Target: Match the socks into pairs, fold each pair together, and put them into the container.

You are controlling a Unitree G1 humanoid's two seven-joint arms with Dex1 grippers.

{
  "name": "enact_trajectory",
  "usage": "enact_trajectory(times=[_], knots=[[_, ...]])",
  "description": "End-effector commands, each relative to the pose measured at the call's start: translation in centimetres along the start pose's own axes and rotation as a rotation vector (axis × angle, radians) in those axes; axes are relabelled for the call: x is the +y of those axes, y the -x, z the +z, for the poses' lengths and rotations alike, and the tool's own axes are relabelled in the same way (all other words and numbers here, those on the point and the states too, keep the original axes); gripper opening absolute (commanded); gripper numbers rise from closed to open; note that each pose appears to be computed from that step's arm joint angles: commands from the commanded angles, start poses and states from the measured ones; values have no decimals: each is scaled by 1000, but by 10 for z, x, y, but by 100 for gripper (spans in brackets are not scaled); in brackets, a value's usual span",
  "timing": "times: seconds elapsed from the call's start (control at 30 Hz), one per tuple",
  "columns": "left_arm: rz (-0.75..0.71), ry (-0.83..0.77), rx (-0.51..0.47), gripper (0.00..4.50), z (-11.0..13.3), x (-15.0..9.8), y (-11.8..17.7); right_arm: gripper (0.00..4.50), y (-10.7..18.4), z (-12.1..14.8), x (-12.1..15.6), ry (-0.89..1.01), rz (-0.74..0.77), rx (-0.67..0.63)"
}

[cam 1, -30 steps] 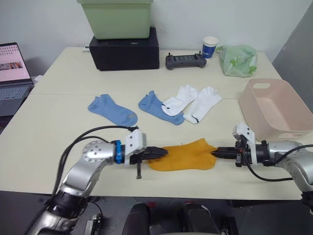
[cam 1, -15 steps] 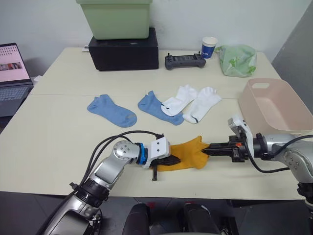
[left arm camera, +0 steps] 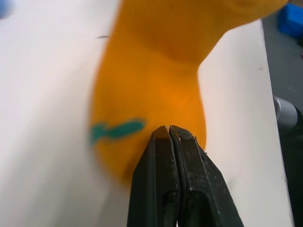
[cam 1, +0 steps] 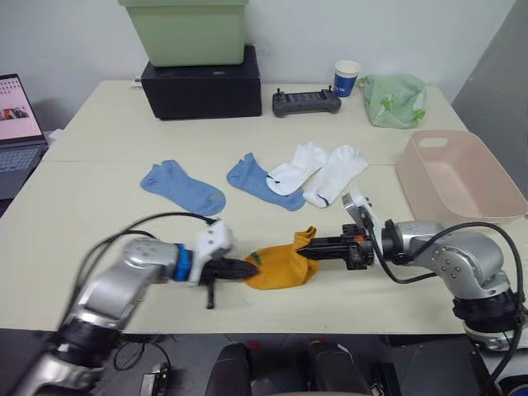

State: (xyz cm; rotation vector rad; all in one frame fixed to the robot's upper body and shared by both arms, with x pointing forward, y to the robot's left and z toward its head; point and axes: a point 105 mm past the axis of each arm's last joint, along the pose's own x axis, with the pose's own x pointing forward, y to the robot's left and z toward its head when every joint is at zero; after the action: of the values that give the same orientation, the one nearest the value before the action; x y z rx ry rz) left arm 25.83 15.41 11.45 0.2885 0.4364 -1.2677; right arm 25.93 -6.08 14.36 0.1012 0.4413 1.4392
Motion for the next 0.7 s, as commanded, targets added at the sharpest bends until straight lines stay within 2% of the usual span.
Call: enact_trajectory(times=[0.03, 0.1, 0.23, 0.33, 0.47, 0.57, 0.7], knots=[[81, 19, -63, 0, 18, 7, 31, 2, -21, 0, -4, 54, 37, 11], [127, 27, -67, 0, 19, 12, 41, 2, -32, -3, -8, 55, 48, 24], [163, 19, -54, 0, 15, 17, 42, 2, -48, -6, -21, 66, 27, 36], [157, 21, -59, 0, 15, 13, 36, 67, -48, 1, -15, 77, 74, 30], [167, 15, -65, 0, 16, 14, 36, 194, -38, 13, 3, 57, 150, 17], [163, -12, -77, 0, 19, 16, 33, 194, -29, 20, 15, 62, 185, 27], [157, -88, -191, 0, 43, 19, 18, 194, -23, 22, 2, 193, 68, 31]])
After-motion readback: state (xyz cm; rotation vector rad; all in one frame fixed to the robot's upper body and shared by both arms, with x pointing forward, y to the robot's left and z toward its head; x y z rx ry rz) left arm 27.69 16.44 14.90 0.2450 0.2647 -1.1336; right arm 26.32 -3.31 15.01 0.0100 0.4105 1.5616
